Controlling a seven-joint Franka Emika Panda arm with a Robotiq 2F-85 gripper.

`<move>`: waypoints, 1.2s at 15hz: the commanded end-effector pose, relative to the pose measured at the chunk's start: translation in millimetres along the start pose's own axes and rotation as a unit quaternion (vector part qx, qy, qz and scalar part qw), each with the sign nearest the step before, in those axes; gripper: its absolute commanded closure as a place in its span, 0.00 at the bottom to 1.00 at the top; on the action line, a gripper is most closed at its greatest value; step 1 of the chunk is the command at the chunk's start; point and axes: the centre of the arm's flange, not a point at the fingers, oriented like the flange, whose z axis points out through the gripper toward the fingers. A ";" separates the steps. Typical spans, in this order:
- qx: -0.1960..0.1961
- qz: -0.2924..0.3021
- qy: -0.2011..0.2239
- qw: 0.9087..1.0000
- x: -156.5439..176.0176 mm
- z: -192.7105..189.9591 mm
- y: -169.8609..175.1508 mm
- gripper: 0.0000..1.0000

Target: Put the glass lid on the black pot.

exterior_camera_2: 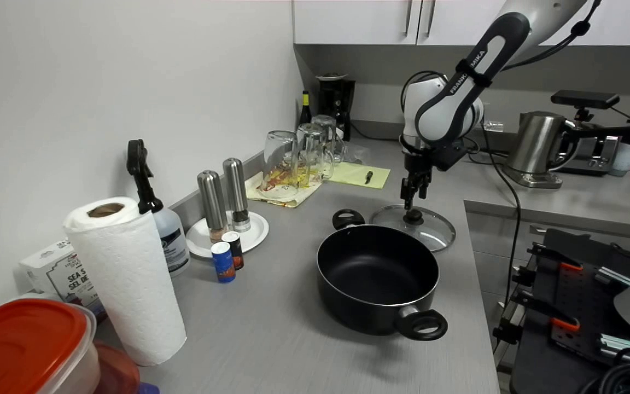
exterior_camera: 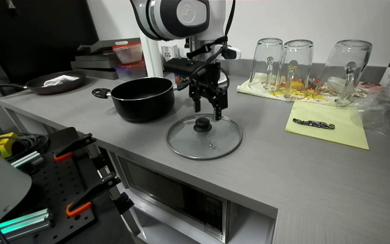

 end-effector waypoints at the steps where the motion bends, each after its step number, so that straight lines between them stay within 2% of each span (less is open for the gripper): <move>1: 0.004 0.013 -0.002 1.000 16.1 17.3 -4.6 0.00; 7: 0.005 0.018 -0.013 1.000 17.4 30.4 -4.0 0.00; 8: 0.005 0.018 -0.013 1.000 17.5 31.2 -4.0 0.05; 9: 0.005 0.018 -0.014 1.000 17.3 31.5 -4.4 0.28; 11: 0.005 0.018 -0.016 1.000 16.0 31.9 -5.7 0.31; 16: 0.005 0.013 -0.018 1.000 11.7 23.4 -10.3 0.71; 17: 0.005 0.012 -0.017 1.000 10.5 20.1 -11.1 0.76; 18: 0.005 0.012 -0.016 1.000 9.6 19.1 -12.1 0.76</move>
